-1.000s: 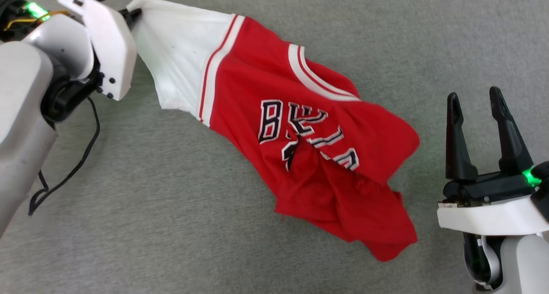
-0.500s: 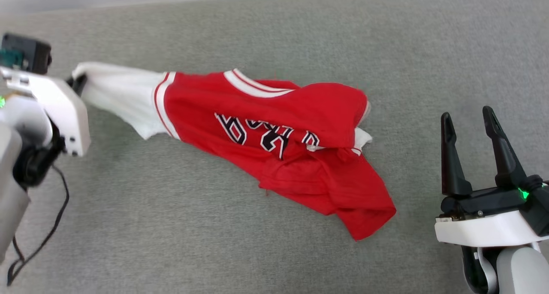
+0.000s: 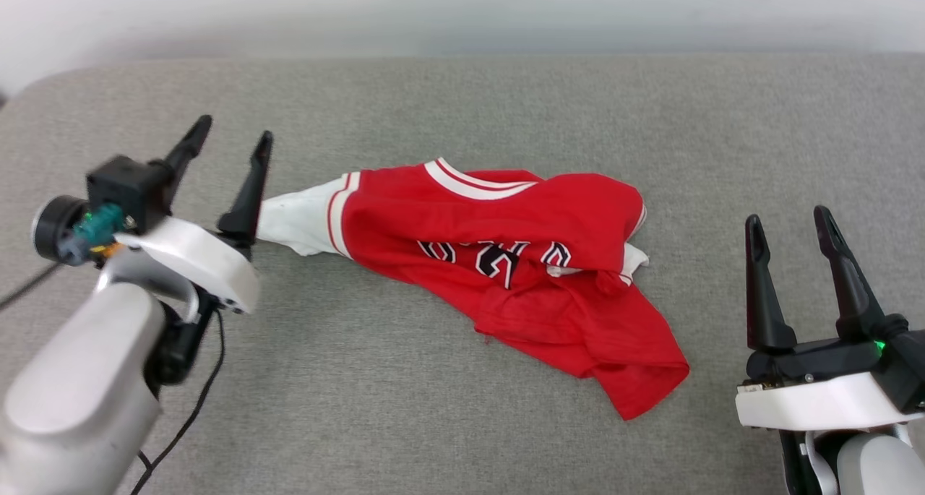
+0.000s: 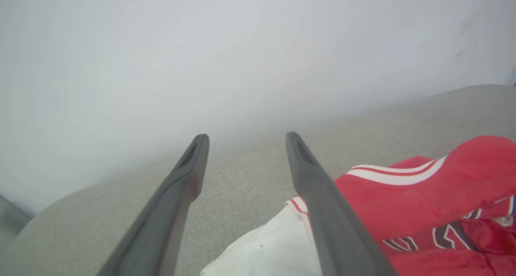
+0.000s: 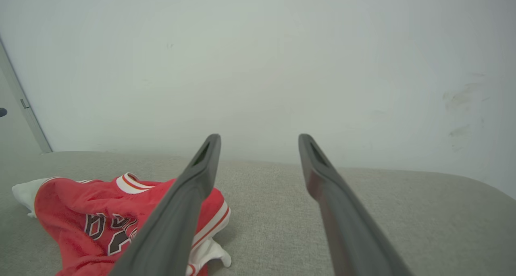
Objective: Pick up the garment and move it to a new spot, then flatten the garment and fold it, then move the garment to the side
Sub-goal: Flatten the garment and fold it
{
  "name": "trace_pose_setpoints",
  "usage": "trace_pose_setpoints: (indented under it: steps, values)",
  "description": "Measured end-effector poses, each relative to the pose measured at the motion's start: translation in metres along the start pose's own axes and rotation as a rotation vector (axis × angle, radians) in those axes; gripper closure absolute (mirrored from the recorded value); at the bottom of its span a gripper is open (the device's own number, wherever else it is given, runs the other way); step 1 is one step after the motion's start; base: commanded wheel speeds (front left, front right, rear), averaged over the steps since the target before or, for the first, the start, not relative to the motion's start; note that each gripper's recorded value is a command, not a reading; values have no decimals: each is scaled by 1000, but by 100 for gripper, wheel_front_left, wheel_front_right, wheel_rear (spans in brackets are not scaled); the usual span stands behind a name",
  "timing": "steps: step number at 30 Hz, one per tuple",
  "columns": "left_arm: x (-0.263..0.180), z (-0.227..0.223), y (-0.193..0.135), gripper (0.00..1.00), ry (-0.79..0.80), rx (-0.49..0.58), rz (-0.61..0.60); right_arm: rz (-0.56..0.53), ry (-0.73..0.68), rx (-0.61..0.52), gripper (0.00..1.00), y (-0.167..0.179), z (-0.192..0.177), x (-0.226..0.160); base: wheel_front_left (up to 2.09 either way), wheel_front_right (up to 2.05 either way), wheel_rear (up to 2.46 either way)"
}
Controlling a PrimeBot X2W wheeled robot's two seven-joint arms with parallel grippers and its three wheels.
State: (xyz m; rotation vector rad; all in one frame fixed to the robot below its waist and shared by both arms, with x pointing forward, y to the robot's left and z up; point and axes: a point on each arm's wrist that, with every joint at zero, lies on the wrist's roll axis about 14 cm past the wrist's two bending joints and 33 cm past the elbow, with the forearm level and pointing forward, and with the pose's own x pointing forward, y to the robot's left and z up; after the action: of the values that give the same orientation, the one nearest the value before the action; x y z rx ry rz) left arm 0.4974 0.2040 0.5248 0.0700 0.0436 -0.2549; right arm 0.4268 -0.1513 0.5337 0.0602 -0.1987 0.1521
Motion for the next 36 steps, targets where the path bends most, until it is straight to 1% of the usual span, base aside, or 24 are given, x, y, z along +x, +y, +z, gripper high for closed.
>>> trace_pose_setpoints:
  steps: [2,5,6,7,8,11,14,17,20,25,27,31,34,36]
  values:
    - [-8,15,-10,0,-72,11,-2,4,-8,1,0,2,4,-1,0,0,0]
    - [-24,39,-34,0,-174,-21,-24,16,-11,5,0,7,6,-4,0,0,0]
    - [-30,51,-41,0,-223,-20,-24,21,-17,6,0,9,8,-4,0,0,0]
    - [-37,58,-41,0,-257,-23,-4,26,-23,7,0,11,10,-3,0,0,0]
    - [-45,57,-44,0,-263,-20,6,30,-26,7,0,12,12,-4,0,0,0]
    - [-69,34,-52,0,-224,-51,39,36,-26,10,0,15,13,-7,0,0,0]
    - [-83,19,-59,0,-195,-119,62,38,-31,13,0,16,16,-8,0,0,0]
    - [-93,1,-68,0,-151,-162,57,39,-31,16,0,16,16,-10,0,0,0]
    - [-95,-8,-75,0,-126,-164,38,38,-29,18,0,16,16,-11,0,0,0]
    - [-89,-22,-101,0,-58,-103,-71,36,-16,21,0,16,12,-14,0,0,0]
    - [-82,-26,-120,0,-6,-93,-150,28,-12,20,0,13,11,-15,0,0,0]
    - [-72,-44,-159,0,148,-63,-314,0,3,18,0,4,6,-16,0,0,0]
    - [-63,-55,-190,0,258,-77,-430,-10,21,17,0,0,-1,-16,0,0,0]
    - [-61,-67,-207,0,348,-66,-499,-14,31,17,0,-2,-4,-17,0,0,0]
